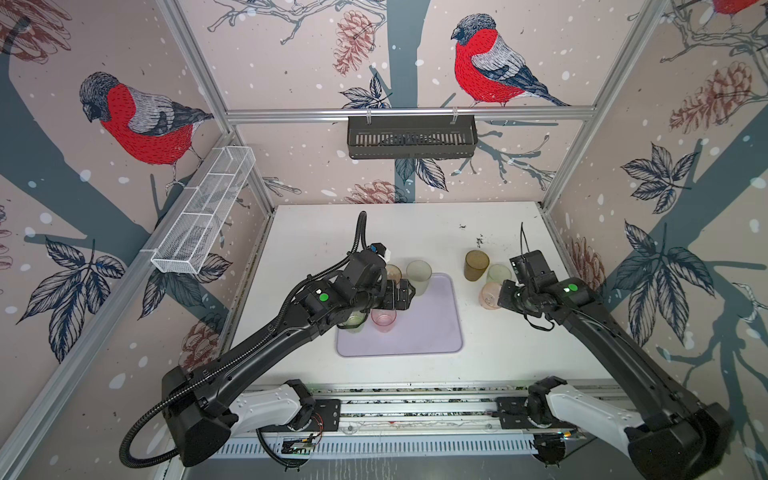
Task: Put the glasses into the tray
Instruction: 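Lift the peach glass with the right gripper and carry it over the tray, then lower the peach textured glass onto the tray beside the pink glass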
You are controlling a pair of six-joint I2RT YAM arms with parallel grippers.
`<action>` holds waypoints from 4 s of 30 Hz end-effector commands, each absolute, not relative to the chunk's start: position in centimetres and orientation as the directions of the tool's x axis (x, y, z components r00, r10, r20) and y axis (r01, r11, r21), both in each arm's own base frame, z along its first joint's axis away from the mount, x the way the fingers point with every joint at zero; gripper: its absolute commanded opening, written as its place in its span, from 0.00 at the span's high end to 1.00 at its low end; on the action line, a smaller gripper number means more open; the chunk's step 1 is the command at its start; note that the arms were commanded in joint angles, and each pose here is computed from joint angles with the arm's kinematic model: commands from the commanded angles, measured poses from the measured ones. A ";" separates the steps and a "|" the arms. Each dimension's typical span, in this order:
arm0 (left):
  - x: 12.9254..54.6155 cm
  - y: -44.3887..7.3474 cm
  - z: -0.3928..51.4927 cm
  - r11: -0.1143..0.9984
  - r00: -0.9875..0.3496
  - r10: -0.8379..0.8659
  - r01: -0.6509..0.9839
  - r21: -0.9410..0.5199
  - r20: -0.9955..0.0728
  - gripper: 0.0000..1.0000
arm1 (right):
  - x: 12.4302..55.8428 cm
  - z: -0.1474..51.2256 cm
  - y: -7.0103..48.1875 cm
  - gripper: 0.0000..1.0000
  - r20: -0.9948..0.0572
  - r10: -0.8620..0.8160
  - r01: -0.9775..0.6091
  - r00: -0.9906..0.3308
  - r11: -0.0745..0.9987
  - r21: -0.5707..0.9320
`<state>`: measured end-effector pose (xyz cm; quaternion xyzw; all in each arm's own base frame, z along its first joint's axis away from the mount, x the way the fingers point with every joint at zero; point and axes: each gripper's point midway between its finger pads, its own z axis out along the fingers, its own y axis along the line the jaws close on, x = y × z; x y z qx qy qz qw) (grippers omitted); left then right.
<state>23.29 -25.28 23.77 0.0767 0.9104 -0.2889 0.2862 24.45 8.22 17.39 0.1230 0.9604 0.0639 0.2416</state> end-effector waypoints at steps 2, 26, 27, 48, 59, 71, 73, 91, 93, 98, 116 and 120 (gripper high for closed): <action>23.3 -24.2 23.9 0.837 -0.830 -0.042 0.275 -0.473 -0.557 0.02 | 24.6 18.5 9.4 1.00 -0.466 0.212 0.177 -0.859 0.977 0.119; 22.2 -18.9 22.2 0.875 -0.852 -0.140 0.132 -0.467 -0.504 0.02 | 24.6 17.6 23.2 1.00 -0.417 -0.153 -0.182 -0.896 0.983 0.031; 22.1 -18.7 22.1 0.876 -0.853 -0.144 0.126 -0.466 -0.501 0.02 | 24.6 17.4 23.7 1.00 -0.415 -0.159 -0.189 -0.896 0.981 0.034; 20.6 -17.2 20.7 0.882 -0.864 -0.172 0.079 -0.465 -0.473 0.02 | 23.5 14.0 28.8 1.00 -0.366 -0.262 -0.295 -0.893 0.955 0.038; 20.0 -16.7 20.0 0.881 -0.869 -0.180 0.066 -0.469 -0.461 0.02 | 23.0 12.3 29.5 1.00 -0.339 -0.280 -0.304 -0.898 0.952 0.021; 19.8 -16.5 19.7 0.884 -0.870 -0.178 0.064 -0.463 -0.459 0.02 | 23.0 11.0 29.8 1.00 -0.318 -0.283 -0.303 -0.905 0.953 0.015; 19.8 -16.6 19.7 0.885 -0.871 -0.177 0.063 -0.462 -0.458 0.02 | 23.0 10.8 29.8 1.00 -0.315 -0.283 -0.302 -0.906 0.953 0.013; 20.0 -16.7 19.7 0.883 -0.871 -0.178 0.064 -0.464 -0.459 0.02 | 22.7 10.0 29.6 1.00 -0.306 -0.262 -0.289 -0.915 0.956 0.044; 20.0 -16.6 19.7 0.883 -0.869 -0.180 0.064 -0.466 -0.461 0.02 | 22.7 9.9 29.7 1.00 -0.306 -0.260 -0.288 -0.916 0.956 0.050; 19.9 -16.6 19.7 0.883 -0.871 -0.175 0.067 -0.464 -0.460 0.02 | 22.6 9.8 29.7 1.00 -0.306 -0.249 -0.281 -0.919 0.958 0.063; 20.1 -16.8 19.9 0.886 -0.871 -0.165 0.075 -0.457 -0.463 0.02 | 22.8 9.2 29.3 1.00 -0.300 -0.239 -0.269 -0.924 0.961 0.063; 20.3 -16.9 20.1 0.887 -0.870 -0.161 0.079 -0.455 -0.465 0.02 | 22.8 9.3 29.3 1.00 -0.302 -0.239 -0.270 -0.923 0.961 0.065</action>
